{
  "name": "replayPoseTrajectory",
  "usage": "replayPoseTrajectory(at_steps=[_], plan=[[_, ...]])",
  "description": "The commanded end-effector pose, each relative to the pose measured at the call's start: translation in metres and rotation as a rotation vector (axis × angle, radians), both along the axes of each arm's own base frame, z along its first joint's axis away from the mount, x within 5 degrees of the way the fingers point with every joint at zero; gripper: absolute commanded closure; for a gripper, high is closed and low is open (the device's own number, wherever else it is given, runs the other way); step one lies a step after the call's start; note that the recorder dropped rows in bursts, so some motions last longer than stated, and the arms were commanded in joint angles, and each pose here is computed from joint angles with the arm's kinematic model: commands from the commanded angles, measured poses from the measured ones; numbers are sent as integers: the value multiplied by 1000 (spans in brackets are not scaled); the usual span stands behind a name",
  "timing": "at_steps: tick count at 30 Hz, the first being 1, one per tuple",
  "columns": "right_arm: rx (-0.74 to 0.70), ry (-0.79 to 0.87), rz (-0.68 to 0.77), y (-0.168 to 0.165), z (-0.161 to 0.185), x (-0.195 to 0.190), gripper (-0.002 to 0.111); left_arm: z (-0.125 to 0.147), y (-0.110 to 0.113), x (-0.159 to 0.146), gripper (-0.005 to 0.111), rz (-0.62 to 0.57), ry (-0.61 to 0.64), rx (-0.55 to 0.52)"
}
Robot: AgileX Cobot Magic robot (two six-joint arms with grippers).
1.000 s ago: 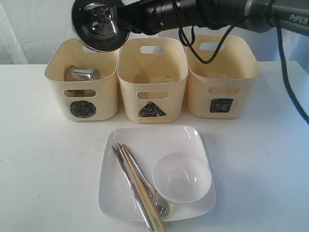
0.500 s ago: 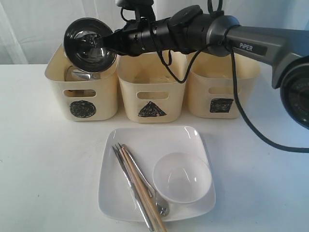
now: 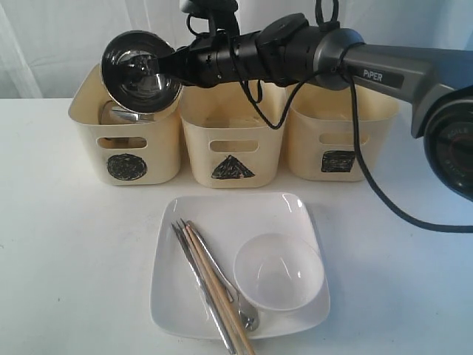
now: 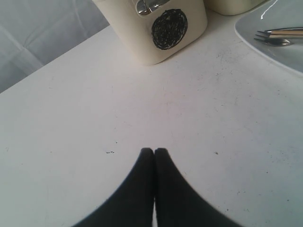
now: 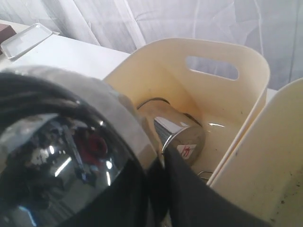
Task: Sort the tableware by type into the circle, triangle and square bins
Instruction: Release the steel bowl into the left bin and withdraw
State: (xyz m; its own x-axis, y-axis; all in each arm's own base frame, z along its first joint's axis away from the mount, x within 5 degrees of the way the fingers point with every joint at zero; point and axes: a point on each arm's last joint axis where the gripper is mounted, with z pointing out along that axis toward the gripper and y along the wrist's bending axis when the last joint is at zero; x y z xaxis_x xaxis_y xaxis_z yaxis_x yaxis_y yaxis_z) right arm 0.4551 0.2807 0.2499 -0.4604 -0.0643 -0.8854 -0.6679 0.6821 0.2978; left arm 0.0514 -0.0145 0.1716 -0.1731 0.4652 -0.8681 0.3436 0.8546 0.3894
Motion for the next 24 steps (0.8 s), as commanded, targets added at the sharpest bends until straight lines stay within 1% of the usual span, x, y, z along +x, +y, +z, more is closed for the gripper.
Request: replayPoseTrajectory(at_steps=[1,7,9,11,12,13,15,16,19,21,23,24], plan=[[16,-5,-8,1,4,1,89,-1,0,0,107,-3,-2,-6],[26,18,-19,2,0,2,90,-1,0,0,107,-3,-2,-6],[32,33,29,3,4,-3,90,-1,0,0,107,-3,-2,-6],[25,41,121,4,17,-14,91,-1,0,0,107,-3,-2,-6],[-1,31,171,1,25,-19,95,-1,0,0,107,-3,-2,-6],[-22,23,195,0,28,-22,98,-1,0,0,107,-3,-2,-6],[-74,25,225,-5,39,-30,108,-1,0,0,107,-3,-2,-6],[-119,46,214,-12,48,-34,108,-1,0,0,107,-3,-2,-6],[-229,77,164,-29,61,-40,108,-1,0,0,107,-3,-2,-6],[-365,146,132,-47,68,-48,108,-1,0,0,107,-3,-2,-6],[-457,224,170,-59,73,-65,108,-1,0,0,107,-3,-2,-6],[-467,233,177,-61,75,-70,108,-1,0,0,107,-3,-2,-6]])
